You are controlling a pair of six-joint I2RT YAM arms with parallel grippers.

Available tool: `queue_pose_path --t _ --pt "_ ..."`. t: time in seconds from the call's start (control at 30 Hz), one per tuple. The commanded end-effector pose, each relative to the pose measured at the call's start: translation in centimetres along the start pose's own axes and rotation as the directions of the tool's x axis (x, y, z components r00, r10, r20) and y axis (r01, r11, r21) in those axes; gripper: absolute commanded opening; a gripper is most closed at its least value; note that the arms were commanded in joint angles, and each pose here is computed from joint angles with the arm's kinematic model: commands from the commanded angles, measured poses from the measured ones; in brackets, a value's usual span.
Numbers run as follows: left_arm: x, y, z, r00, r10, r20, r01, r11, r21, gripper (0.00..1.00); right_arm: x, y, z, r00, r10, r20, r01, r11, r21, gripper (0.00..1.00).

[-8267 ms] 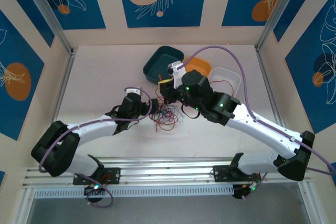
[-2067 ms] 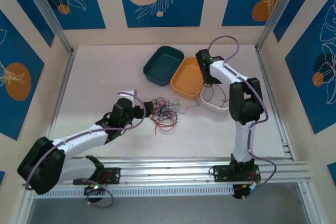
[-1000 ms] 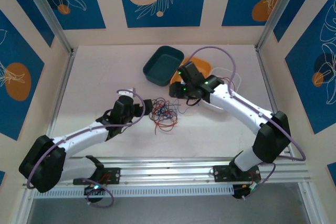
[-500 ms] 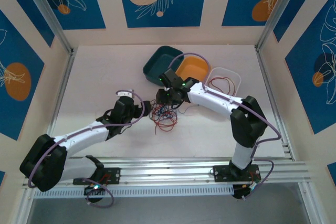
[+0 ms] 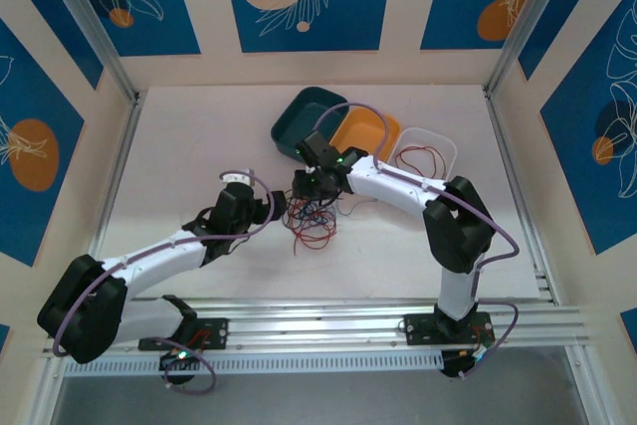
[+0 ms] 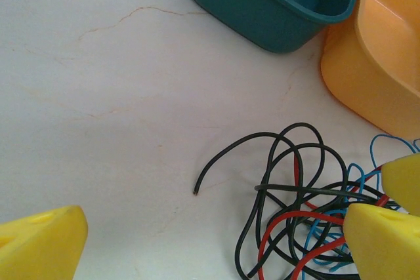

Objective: Untangle the cables

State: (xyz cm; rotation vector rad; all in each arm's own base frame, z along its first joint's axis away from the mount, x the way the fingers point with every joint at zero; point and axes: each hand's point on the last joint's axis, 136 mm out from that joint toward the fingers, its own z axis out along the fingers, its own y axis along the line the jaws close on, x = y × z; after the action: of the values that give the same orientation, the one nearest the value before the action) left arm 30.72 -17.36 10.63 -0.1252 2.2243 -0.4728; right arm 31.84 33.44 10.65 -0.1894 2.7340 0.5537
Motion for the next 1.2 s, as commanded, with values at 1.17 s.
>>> queue_pose_path --t 1.17 --pt "-0.5 1.3 -0.3 0.998 -0.06 0.037 0.061 0.998 -0.01 1.0 -2.8 9.6 -15.5 0.913 -0.17 0.37 0.282 0.919 -0.275 0.0"
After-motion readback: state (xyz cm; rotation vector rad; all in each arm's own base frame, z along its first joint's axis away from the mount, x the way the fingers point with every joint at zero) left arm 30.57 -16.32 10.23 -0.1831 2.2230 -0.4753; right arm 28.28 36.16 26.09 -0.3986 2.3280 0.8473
